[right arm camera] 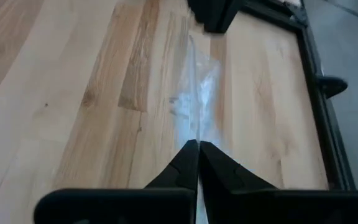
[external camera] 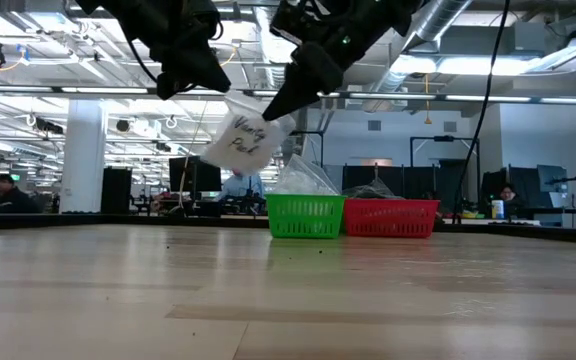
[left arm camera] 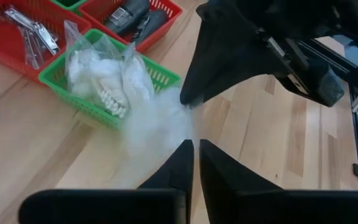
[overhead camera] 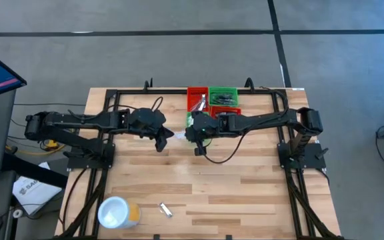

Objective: Pick & Place Travel size toiletries
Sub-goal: Put the white cotton pack into the left green bin

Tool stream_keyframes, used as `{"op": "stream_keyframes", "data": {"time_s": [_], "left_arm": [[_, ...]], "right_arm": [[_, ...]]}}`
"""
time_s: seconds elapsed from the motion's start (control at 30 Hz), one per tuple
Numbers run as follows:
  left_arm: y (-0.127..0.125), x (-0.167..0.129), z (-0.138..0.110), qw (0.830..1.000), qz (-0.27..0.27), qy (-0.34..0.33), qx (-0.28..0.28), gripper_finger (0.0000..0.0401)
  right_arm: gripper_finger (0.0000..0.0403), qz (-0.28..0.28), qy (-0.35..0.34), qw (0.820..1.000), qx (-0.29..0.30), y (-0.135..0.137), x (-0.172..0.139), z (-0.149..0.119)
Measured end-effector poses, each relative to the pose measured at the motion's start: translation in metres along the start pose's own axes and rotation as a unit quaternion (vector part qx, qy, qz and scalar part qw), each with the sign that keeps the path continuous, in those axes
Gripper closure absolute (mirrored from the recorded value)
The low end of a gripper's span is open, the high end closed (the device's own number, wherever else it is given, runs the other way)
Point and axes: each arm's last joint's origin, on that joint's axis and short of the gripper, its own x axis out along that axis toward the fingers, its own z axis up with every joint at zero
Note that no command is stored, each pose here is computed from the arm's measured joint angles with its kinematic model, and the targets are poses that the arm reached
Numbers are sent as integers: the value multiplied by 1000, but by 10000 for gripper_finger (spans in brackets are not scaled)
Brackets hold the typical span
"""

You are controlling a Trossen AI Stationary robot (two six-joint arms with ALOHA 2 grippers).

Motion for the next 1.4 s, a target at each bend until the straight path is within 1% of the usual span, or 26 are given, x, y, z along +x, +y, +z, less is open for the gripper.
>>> {"op": "stream_keyframes", "data": {"time_s": [0.23, 0.3, 0.37, 0.43, 0.53, 0.63, 0.8, 0.9, 0.97, 1.03, 1.13, 1.4], "left_arm": [[0, 0, 0, 1000, 1, 0, 7, 372], [0, 0, 0, 1000, 1, -1, 7, 372], [0, 0, 0, 1000, 3, -1, 7, 371], [0, 0, 0, 1000, 4, -2, 7, 370], [0, 0, 0, 1000, 4, -1, 7, 370], [0, 0, 0, 1000, 4, -2, 7, 370], [0, 0, 0, 1000, 3, -3, 13, 370], [0, 0, 0, 1000, 3, -3, 16, 370], [0, 0, 0, 1000, 3, -3, 17, 370], [0, 0, 0, 1000, 3, -3, 17, 370], [0, 0, 0, 1000, 3, -3, 17, 370], [0, 0, 0, 1000, 2, -4, 17, 370]], "right_arm": [[403, 12, 44, 999, 17, 0, -3, -9], [403, 11, 43, 999, 22, -2, -7, -8], [403, 16, 57, 998, 26, -2, -16, -9], [403, 14, 52, 998, 34, -4, -24, -7], [403, 17, 66, 997, 45, -7, -38, -8], [403, 19, 85, 994, 59, -9, -45, -12], [403, 11, 104, 991, 82, -18, -39, -19], [403, 3, 109, 990, 90, -24, -30, -25], [403, -2, 135, 986, 94, -28, -28, -35], [403, -15, 131, 986, 101, -34, -24, -37], [403, -18, 156, 981, 111, -40, -21, -49], [403, -44, 140, 981, 128, -60, -19, -55]]}}
